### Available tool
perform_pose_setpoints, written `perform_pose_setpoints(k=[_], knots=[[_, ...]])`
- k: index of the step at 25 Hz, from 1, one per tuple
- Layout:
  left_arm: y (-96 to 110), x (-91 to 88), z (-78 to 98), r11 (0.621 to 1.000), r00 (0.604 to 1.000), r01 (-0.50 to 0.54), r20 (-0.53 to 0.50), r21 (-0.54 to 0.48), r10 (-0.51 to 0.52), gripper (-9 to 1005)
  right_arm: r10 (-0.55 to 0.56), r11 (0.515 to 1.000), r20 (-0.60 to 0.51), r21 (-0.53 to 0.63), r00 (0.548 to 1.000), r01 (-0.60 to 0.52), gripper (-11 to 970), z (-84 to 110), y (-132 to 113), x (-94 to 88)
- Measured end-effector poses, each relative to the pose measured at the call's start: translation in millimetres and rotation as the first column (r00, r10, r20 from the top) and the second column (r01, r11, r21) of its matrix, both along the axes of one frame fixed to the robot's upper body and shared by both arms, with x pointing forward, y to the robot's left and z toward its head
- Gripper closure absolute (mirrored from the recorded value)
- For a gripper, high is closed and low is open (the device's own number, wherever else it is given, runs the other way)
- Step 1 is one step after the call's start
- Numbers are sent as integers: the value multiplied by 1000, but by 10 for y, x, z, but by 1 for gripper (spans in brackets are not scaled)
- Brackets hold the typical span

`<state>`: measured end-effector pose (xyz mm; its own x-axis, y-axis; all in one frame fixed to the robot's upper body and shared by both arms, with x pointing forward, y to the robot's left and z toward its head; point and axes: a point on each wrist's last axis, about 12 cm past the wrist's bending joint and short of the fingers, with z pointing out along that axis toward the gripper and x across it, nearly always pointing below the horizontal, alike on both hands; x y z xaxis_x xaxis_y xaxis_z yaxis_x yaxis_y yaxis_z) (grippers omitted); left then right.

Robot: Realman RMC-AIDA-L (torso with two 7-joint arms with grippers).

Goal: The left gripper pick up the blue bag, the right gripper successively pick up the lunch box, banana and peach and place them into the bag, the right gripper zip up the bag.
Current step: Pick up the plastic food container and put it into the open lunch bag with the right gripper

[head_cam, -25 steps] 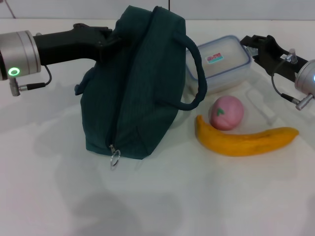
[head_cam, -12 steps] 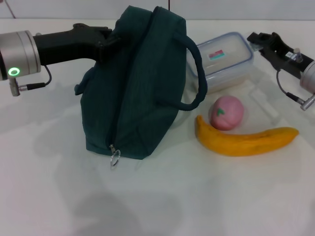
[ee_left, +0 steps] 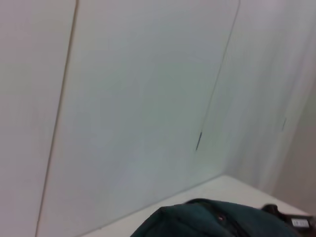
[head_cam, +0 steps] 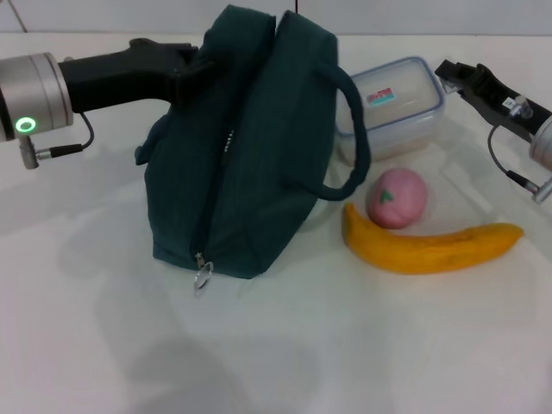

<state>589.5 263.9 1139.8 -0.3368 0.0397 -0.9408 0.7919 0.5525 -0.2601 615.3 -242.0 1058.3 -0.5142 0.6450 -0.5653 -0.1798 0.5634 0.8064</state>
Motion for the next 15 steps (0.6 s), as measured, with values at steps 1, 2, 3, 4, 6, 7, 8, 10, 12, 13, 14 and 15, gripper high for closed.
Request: perform_pose_setpoints(k=[1, 2, 3, 4, 6, 7, 8, 10, 12, 13, 14, 15], knots=[[9, -5, 5, 1000, 1000, -5, 4, -11, 5, 893, -6, 1000, 20, -3, 1000, 6, 825, -3, -28, -24], [19, -11, 9, 1000, 1000, -11, 7, -25, 11, 893, -11, 1000, 36, -3, 999, 12, 826, -5, -52, -44], [36, -20, 11, 999, 1000, -19, 8, -36, 19, 893, -17, 1000, 51, -4, 999, 18, 826, -10, -78, -68], [52, -30, 17, 998, 1000, -24, 11, -53, 25, 893, -16, 1000, 71, -7, 997, 17, 827, -8, -95, -91], [82, -57, 22, 997, 1000, -27, 13, -74, 28, 893, -2, 1000, 97, -21, 995, 4, 827, -16, -107, -137], [90, -75, 25, 996, 1000, -21, 11, -83, 22, 893, 3, 1000, 103, -27, 995, -1, 828, -18, -107, -147], [93, -95, 29, 996, 1000, -10, 9, -92, 10, 893, 13, 999, 115, -38, 993, -8, 829, -18, -105, -157], [91, -121, 33, 995, 1000, 8, 3, -103, -8, 893, 28, 998, 136, -58, 990, -20, 838, -12, -98, -169], [92, -136, 26, 994, 1000, 13, -11, -109, -14, 893, 42, 997, 158, -76, 986, -31, 855, -6, -91, -183], [90, -140, 20, 994, 1000, 13, -18, -108, -15, 893, 48, 996, 169, -82, 984, -35, 856, -5, -92, -195], [82, -141, 15, 994, 1000, 16, -24, -107, -18, 893, 53, 995, 179, -89, 982, -38, 858, -6, -98, -210], [66, -140, 13, 994, 999, 20, -29, -107, -24, 893, 59, 994, 192, -100, 980, -40, 859, -8, -110, -228]])
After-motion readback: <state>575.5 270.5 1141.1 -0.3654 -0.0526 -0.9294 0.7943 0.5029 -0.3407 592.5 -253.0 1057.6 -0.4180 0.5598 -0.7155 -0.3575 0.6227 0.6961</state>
